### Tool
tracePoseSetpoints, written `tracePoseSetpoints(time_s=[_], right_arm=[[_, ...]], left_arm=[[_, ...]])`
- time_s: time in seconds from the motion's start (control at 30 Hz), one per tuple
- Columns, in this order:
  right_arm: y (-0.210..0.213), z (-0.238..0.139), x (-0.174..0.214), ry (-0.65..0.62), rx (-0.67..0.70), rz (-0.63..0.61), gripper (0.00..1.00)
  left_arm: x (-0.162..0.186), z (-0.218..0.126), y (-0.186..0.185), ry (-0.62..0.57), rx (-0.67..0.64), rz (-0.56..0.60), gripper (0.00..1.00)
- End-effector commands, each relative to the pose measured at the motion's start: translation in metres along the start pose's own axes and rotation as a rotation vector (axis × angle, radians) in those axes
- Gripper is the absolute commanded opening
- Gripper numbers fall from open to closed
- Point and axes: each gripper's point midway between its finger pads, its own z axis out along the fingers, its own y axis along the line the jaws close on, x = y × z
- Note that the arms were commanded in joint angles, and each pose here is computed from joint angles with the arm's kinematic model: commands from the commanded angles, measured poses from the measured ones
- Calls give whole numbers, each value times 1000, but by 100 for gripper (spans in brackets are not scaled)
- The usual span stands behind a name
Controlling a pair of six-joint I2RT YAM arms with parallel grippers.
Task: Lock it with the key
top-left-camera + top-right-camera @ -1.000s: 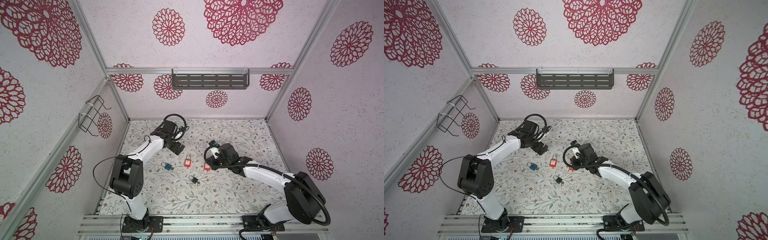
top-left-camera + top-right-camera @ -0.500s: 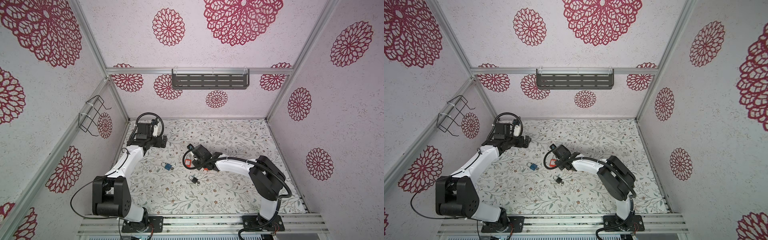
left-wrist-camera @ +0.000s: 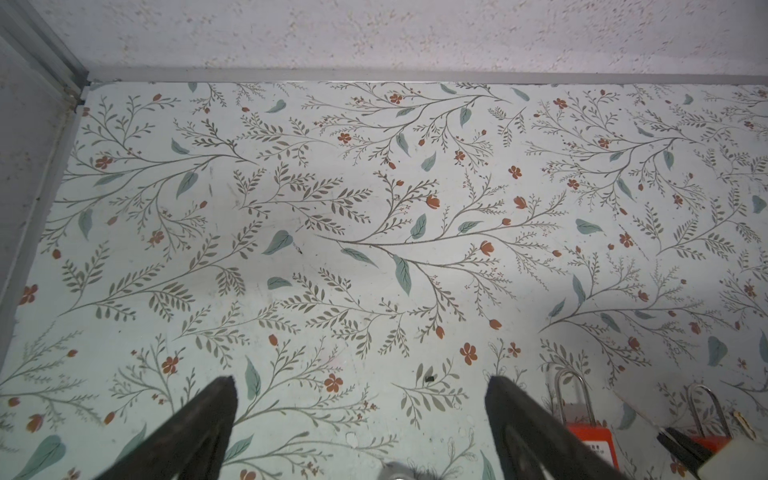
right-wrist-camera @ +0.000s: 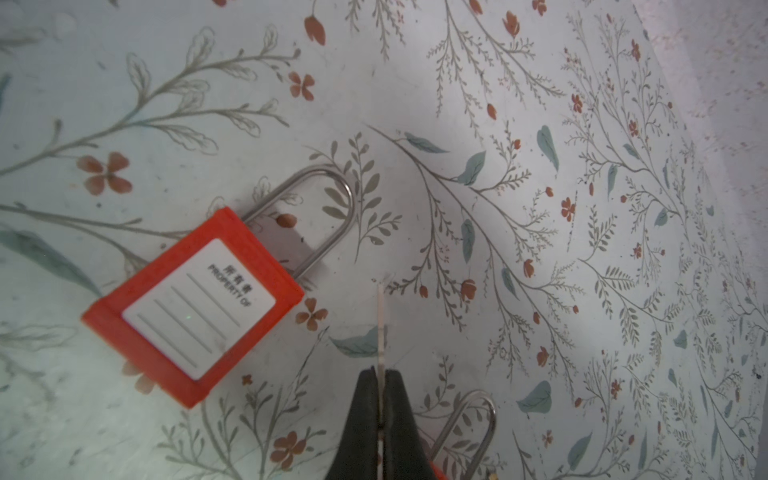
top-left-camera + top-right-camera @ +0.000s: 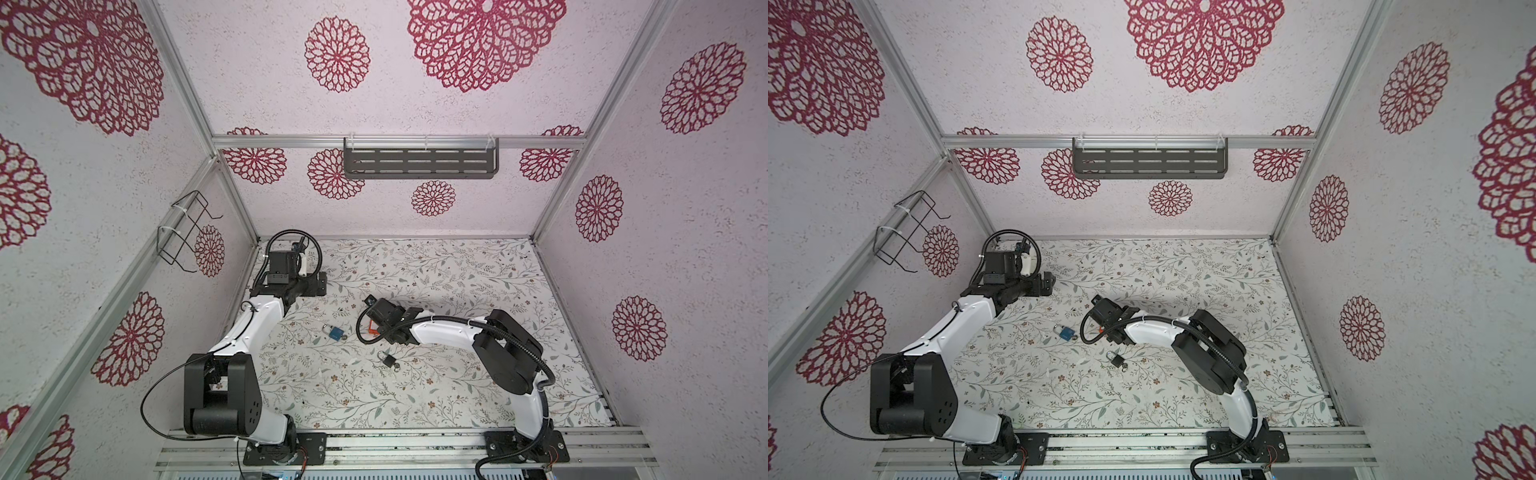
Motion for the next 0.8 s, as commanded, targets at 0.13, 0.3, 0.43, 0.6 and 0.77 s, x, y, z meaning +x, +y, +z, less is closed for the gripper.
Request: tracePoseSetpoints(time_s=[0.13, 0.3, 0.43, 0.6, 0.77], right_arm=[[2, -10, -3, 17, 40, -21, 0], [6, -13, -5, 13, 28, -29, 16], [6, -20, -13, -3, 12, -22, 23], [4, -36, -24, -23, -25, -8, 29], [1, -65, -36, -68, -115, 10, 34]], left_arm=[[-9, 3, 4, -4, -29, -42, 97], [-7, 2, 5, -8, -35, -36, 97], [-6, 1, 5, -18, -40, -28, 97], [-5, 2, 1, -11, -25, -25, 97], [-6, 2, -7, -9, 8, -17, 97]])
